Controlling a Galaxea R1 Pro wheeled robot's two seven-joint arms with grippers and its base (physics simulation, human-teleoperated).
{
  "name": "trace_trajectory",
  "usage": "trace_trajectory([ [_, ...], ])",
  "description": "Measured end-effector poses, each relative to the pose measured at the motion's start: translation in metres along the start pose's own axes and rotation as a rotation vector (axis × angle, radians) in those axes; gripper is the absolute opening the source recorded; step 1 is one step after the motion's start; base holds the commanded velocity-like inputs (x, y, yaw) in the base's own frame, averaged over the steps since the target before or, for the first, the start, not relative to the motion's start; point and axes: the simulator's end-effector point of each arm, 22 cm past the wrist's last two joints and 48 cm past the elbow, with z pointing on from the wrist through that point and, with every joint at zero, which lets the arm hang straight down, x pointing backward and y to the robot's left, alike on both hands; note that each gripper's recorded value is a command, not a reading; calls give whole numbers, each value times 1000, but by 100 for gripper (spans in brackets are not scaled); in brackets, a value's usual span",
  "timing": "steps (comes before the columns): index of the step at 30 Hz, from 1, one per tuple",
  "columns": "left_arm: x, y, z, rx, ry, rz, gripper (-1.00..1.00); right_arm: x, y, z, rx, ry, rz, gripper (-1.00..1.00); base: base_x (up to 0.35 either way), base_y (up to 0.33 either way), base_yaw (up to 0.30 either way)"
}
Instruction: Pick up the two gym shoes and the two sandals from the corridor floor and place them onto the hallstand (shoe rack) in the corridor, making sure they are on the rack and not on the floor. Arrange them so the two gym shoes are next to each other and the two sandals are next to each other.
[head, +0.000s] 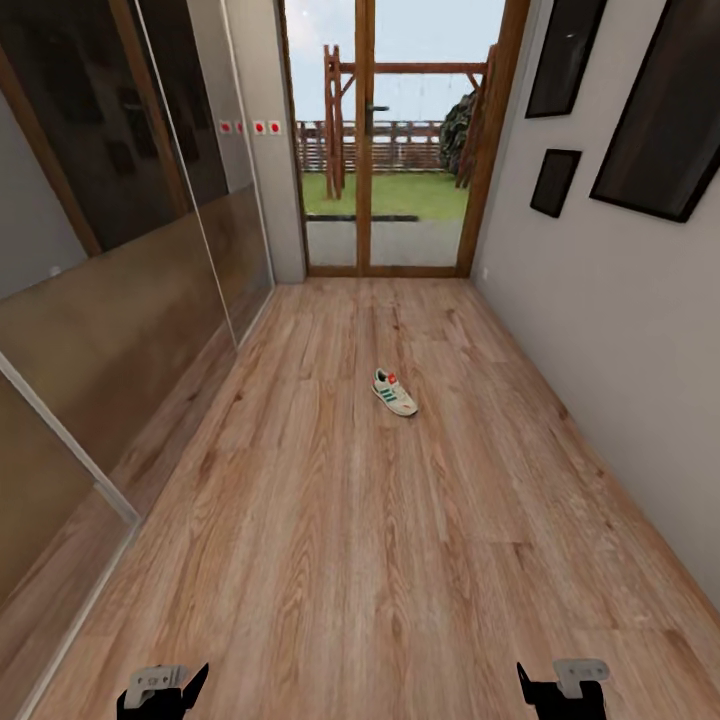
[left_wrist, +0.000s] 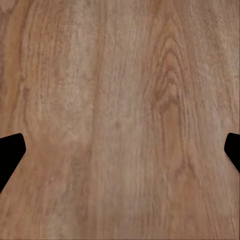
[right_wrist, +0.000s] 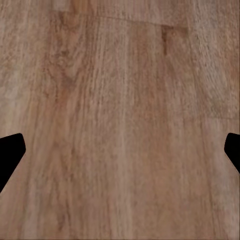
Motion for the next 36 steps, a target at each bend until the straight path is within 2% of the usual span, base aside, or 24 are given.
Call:
trace_trajectory([
  [27, 0, 0, 0, 0, 0, 0, 100, 0, 0, 0, -1, 0, 0, 100, 339, 21, 2],
  [36, 0, 0, 0, 0, -1, 0, 100, -1, 0, 0, -2, -1, 0, 100, 339, 87, 181],
])
